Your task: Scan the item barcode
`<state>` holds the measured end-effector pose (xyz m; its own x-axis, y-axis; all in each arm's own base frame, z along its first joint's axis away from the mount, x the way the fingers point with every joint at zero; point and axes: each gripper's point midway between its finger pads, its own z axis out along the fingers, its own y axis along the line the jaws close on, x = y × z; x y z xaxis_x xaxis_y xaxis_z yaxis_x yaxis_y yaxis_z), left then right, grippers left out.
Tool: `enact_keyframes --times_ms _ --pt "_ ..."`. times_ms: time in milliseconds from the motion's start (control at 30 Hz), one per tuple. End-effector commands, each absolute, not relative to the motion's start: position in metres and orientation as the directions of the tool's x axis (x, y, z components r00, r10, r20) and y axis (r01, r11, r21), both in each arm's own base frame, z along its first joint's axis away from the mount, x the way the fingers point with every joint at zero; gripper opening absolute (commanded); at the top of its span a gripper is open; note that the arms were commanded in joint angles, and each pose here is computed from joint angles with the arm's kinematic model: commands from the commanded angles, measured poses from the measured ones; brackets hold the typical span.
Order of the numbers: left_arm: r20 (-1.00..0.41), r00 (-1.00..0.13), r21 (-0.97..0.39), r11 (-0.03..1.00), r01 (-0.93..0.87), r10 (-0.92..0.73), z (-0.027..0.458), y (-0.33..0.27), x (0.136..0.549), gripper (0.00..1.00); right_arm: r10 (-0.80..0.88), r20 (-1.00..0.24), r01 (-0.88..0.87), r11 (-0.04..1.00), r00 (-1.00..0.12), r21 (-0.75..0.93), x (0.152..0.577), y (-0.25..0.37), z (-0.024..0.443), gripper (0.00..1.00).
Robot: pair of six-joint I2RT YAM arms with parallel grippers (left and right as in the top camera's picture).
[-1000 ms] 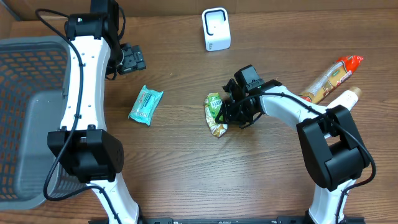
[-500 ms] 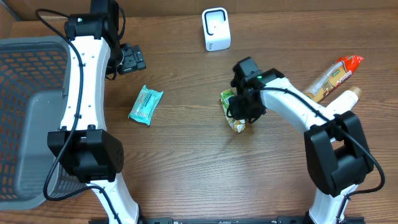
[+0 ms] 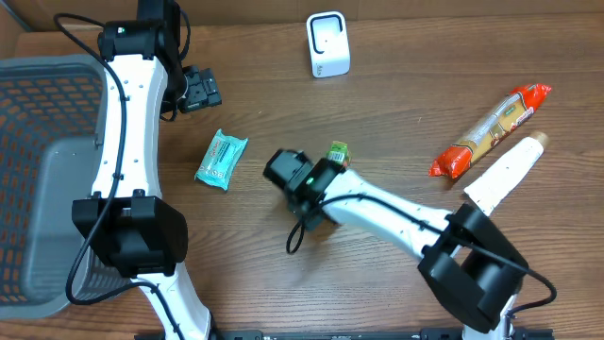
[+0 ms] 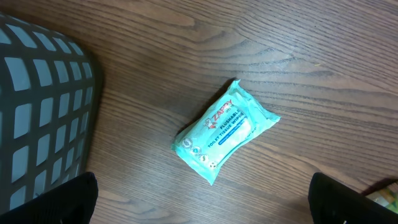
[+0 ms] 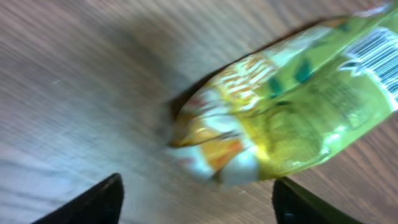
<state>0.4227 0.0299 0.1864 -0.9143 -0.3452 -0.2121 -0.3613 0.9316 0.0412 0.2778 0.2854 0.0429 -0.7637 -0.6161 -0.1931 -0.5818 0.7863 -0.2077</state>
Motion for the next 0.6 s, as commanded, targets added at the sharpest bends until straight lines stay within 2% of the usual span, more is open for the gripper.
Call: enact_keyframes --times_ms 0,167,200,267,333,467,567 --pt "-0.201 -0.923 0.058 0.937 -0.345 -0.327 0.182 0.031 0.422 1.0 -0.534 -0.26 -0.493 0.845 -0.804 -0.208 0.299 0.283 0.062 0.78" --pt "-0.201 -0.923 0.058 0.937 -0.345 -0.327 0.182 0.031 0.422 1.0 -0.262 -0.333 -0.239 0.965 -0.906 -0.109 0.334 0.256 0.098 0.78" --pt "-0.201 -0.923 0.058 0.937 -0.345 -0.327 0.182 0.031 0.422 0.99 -0.126 -0.326 -0.126 0.992 -0.937 -0.023 0.341 0.243 0.11 0.79" --pt "-0.201 -0.923 0.058 0.937 -0.345 -0.327 0.182 0.031 0.422 1.0 0.032 -0.252 0.002 0.993 -0.967 0.117 0.343 0.23 0.117 0.8" --pt "-0.201 -0.923 0.058 0.937 -0.345 -0.327 0.182 0.031 0.422 1.0 0.124 -0.123 0.089 0.962 -0.985 0.259 0.34 0.223 0.118 0.8" --pt "-0.201 -0.923 0.058 0.937 -0.345 -0.327 0.182 0.031 0.422 0.99 0.191 0.09 0.211 0.868 -0.977 0.449 0.331 0.215 0.107 0.8" --pt "-0.201 -0.923 0.058 0.937 -0.345 -0.327 0.182 0.031 0.422 1.0 0.22 0.195 0.29 0.819 -0.956 0.495 0.319 0.213 0.09 0.8"
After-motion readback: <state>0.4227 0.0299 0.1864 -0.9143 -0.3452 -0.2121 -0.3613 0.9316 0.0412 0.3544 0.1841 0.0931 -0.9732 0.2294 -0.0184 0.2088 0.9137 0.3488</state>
